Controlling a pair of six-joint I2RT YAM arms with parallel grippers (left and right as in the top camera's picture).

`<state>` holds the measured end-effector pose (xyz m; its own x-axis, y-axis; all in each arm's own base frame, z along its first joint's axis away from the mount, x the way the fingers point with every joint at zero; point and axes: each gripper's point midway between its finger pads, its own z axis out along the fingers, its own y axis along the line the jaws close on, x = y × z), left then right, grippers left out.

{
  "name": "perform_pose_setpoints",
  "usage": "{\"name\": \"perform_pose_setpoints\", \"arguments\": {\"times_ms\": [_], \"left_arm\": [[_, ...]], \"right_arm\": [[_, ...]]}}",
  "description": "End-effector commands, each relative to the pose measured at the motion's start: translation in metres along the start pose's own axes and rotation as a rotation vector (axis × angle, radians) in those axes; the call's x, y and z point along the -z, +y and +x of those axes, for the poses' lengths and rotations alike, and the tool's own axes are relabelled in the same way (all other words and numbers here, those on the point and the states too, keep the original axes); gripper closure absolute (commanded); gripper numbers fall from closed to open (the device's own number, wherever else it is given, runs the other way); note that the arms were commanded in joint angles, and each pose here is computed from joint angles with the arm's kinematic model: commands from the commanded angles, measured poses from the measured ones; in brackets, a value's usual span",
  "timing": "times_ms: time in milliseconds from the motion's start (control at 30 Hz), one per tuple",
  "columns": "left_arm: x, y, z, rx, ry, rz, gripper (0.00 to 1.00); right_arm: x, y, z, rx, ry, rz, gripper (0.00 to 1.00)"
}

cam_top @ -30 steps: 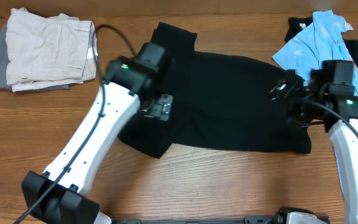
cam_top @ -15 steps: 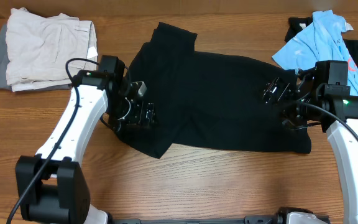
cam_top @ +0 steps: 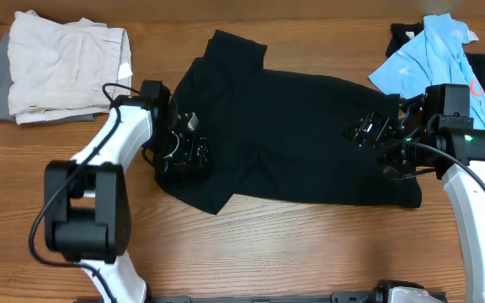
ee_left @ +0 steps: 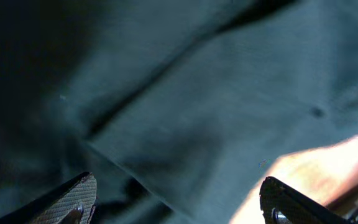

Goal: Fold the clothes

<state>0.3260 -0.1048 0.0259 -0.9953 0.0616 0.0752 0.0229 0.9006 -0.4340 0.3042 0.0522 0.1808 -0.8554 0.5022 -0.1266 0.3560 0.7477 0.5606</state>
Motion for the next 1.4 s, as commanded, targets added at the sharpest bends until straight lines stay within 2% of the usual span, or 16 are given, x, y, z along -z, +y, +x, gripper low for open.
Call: {"name": "perform_pose_setpoints", "arguments": {"times_ms": [0, 367, 533, 633, 667, 767, 867, 1000, 1033, 1367], "left_arm": [[-0.006, 0.004, -0.002, 0.036, 0.003, 0.008, 0.13], [-0.009, 0.008, -0.021, 0.05, -0.066, -0.01, 0.16], [-0.009, 0.007, -0.026, 0.054, -0.084, 0.0, 0.22], [-0.01, 0.007, -0.025, 0.057, -0.079, 0.0, 0.31], [-0.01, 0.007, -0.025, 0.058, -0.076, -0.001, 0.41], [-0.011, 0.007, -0.024, 0.06, -0.072, -0.001, 0.51], [-0.011, 0.007, -0.022, 0.062, -0.067, -0.002, 0.71], [-0.011, 0.008, -0.021, 0.065, -0.06, -0.005, 0.87], [-0.011, 0.009, -0.021, 0.066, -0.06, -0.008, 0.95], [0.004, 0.003, -0.025, 0.047, -0.055, -0.016, 0.96]], "right_arm": [[0.004, 0.005, -0.002, 0.044, -0.012, -0.012, 0.0], [0.004, 0.004, -0.002, 0.047, -0.015, -0.006, 0.0], [0.004, 0.004, -0.002, 0.047, -0.015, -0.006, 0.0], [0.004, 0.003, -0.002, 0.047, -0.015, -0.005, 0.0], [0.004, 0.003, -0.002, 0.047, -0.015, -0.005, 0.0], [0.004, 0.003, -0.002, 0.046, -0.015, -0.005, 0.0], [0.004, 0.002, -0.001, 0.043, -0.011, 0.001, 0.0], [0.004, -0.001, -0.001, 0.04, -0.015, 0.02, 0.0], [0.004, -0.002, -0.002, 0.04, -0.015, 0.021, 0.0], [0.004, -0.003, -0.001, 0.038, -0.015, 0.028, 0.0]]}}
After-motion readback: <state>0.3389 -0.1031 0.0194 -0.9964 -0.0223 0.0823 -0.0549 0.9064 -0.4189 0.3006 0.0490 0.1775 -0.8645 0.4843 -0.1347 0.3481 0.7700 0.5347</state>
